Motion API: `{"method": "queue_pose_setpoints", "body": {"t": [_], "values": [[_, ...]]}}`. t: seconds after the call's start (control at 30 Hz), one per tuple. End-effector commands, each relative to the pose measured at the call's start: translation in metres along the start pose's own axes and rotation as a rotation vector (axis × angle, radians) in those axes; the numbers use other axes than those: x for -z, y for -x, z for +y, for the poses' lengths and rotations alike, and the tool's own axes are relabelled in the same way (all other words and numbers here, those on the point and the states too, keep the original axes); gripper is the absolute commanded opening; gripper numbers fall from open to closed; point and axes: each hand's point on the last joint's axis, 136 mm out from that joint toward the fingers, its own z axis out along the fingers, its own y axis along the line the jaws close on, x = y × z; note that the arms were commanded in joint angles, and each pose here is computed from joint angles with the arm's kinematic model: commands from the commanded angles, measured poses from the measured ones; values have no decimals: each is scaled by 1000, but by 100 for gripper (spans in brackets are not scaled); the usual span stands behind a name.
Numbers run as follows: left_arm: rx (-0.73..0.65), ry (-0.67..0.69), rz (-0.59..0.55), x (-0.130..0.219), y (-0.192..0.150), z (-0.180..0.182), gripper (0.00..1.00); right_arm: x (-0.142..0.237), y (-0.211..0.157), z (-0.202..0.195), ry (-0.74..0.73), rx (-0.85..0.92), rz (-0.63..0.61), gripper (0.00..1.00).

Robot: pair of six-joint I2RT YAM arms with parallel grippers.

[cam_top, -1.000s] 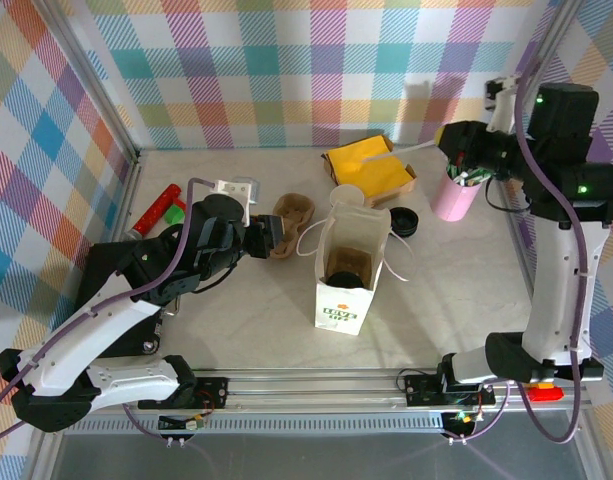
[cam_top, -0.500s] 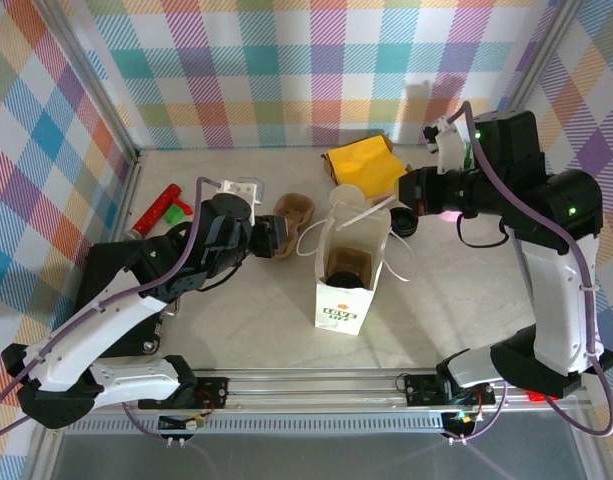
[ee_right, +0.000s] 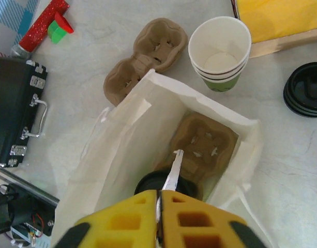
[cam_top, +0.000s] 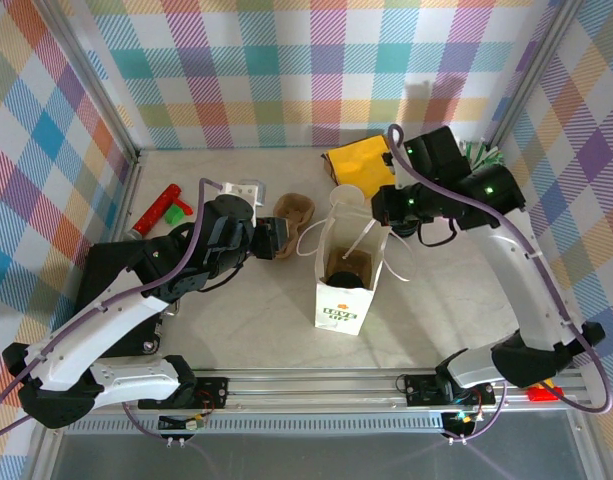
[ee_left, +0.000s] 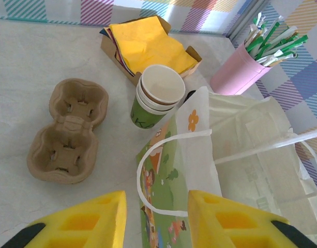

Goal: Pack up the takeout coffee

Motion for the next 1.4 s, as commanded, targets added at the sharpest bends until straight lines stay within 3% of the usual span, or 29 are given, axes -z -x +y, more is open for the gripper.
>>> {"method": "queue_pose_setpoints", "body": {"t": [0.0, 0.2, 0.43, 0.77, 0.97, 1.23, 1.37], "values": [[23, -14, -20, 4, 8, -2, 36, -5, 27, 9, 21, -6, -86, 20], [29, -27, -9, 1, 10, -7, 36, 6, 60, -8, -107, 39, -173, 38], [46, -28, 1, -1, 7, -7, 35, -20, 112, -68, -243, -57, -207, 45], [92, -76, 80, -11, -9, -19, 34, -127, 165, -157, -362, -132, -206, 59], [64, 17, 27, 3, -4, 6, 37, -191, 167, -186, -400, -109, -136, 64], [65, 36, 0, 10, 0, 12, 37, -241, 169, -211, -446, -54, -116, 72], [59, 72, -19, 9, -5, 23, 37, -262, 167, -218, -440, -41, -104, 70]]}}
